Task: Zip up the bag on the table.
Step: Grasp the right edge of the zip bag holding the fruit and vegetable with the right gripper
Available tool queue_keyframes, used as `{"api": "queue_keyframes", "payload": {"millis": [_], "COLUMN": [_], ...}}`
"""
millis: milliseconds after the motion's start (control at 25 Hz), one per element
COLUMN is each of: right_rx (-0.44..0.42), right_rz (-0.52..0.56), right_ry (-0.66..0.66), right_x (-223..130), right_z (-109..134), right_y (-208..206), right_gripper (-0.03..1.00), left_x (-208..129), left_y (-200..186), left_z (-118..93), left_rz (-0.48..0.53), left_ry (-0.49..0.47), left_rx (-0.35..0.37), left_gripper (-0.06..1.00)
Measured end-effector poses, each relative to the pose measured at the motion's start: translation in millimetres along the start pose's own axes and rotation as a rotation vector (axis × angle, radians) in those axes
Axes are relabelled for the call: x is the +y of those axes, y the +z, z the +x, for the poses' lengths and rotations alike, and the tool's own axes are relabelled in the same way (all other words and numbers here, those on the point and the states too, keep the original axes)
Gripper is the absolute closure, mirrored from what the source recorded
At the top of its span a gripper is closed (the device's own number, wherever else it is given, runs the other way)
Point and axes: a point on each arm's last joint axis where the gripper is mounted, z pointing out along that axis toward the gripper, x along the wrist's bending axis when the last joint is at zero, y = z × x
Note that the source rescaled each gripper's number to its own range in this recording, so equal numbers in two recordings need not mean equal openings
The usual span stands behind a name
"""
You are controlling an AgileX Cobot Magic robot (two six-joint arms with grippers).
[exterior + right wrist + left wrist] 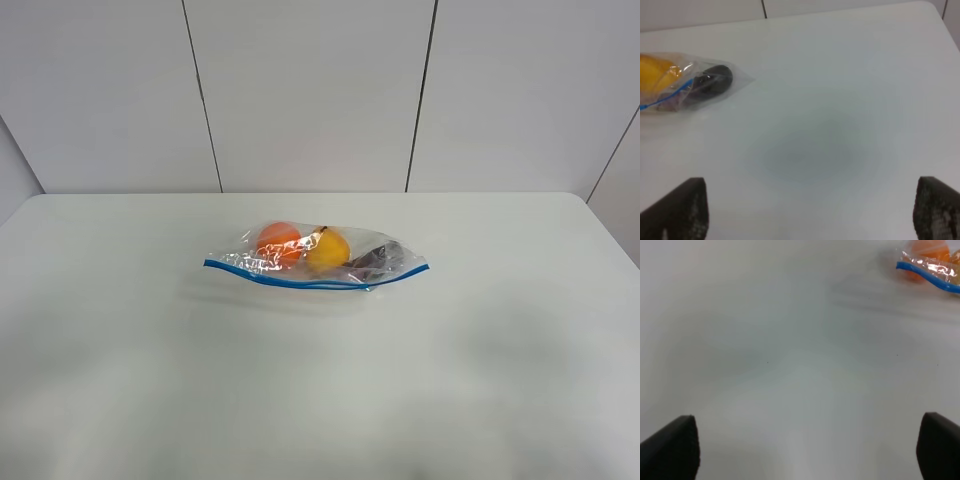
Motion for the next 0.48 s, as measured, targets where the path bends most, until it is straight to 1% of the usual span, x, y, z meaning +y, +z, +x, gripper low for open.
{"api": "queue_keyframes", "payload": {"millis": [480], "right_rx": [0.0], "right_rz": [0.0], "right_ry": [0.0], "right_x": [0.0], "right_z": [0.0], "right_y": [0.0], "right_gripper": [0.08], "left_x": [0.0], "left_y": [0.0], "left_z": [0.0], "left_rz": [0.0], "left_ry": [0.0], "left_rx": [0.0], "left_gripper": [-0.06]}}
